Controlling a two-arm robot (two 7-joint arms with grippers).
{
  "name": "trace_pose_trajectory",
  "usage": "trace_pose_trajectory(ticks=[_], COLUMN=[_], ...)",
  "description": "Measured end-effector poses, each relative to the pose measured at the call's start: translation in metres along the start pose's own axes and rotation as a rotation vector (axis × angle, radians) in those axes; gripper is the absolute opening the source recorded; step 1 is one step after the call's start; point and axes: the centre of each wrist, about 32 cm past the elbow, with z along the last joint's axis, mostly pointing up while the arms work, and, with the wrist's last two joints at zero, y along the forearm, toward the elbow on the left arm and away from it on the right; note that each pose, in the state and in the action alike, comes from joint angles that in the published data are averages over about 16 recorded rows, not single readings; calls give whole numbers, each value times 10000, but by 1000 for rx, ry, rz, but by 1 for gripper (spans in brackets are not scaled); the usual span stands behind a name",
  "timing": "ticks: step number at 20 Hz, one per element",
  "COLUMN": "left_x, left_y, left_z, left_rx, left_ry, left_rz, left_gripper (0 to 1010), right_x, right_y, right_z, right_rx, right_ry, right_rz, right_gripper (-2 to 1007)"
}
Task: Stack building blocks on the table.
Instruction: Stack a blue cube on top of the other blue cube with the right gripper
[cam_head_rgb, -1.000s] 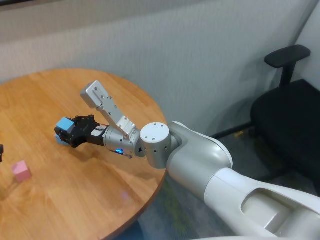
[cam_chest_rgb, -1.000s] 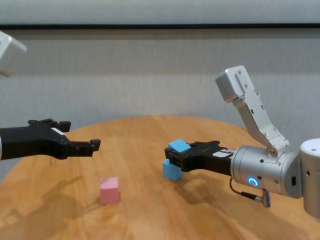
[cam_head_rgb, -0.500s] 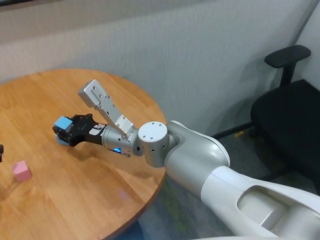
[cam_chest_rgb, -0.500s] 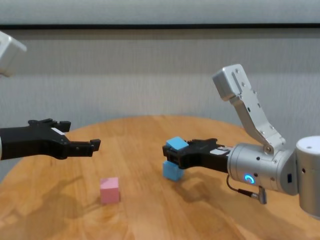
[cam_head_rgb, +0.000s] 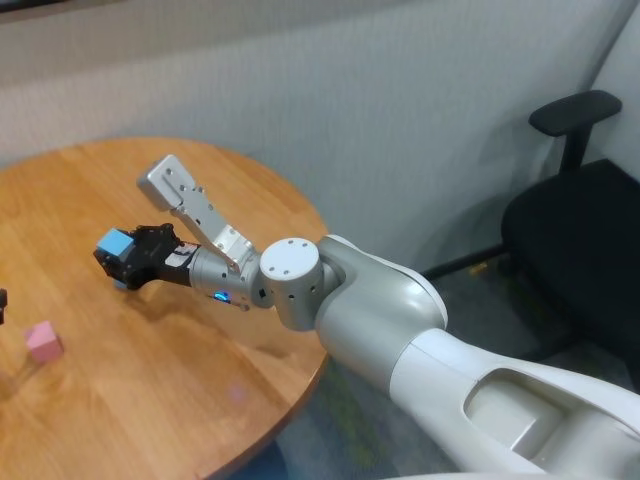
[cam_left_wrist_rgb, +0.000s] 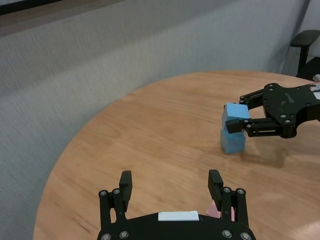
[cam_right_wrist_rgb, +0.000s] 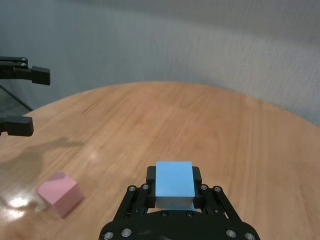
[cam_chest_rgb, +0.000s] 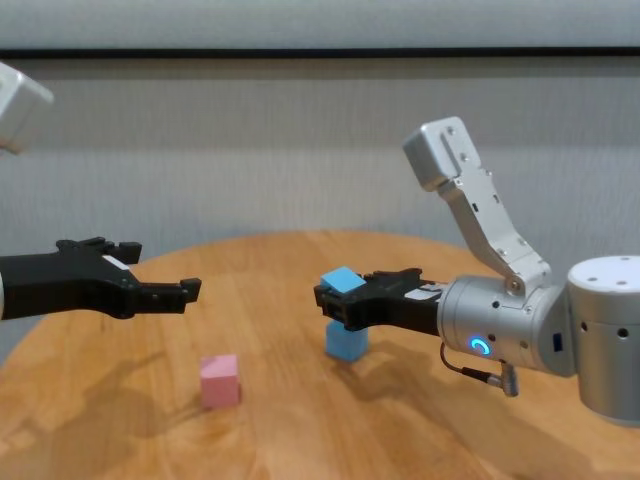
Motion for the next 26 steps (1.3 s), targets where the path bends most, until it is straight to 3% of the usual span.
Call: trace_pose_trajectory(ticks=[11,26], left_x=[0,0], left_y=[0,0], left_z=[0,0], left_rx=[0,0], left_ry=[0,0], left_rz=[0,0], left_gripper=[1000,1000], right_x=[-63,-15], right_y=[18,1], right_z=[28,-10], right_rx=[-32,-47], right_ry=[-12,-8], right_rz=[-11,-27], right_gripper=[369,369])
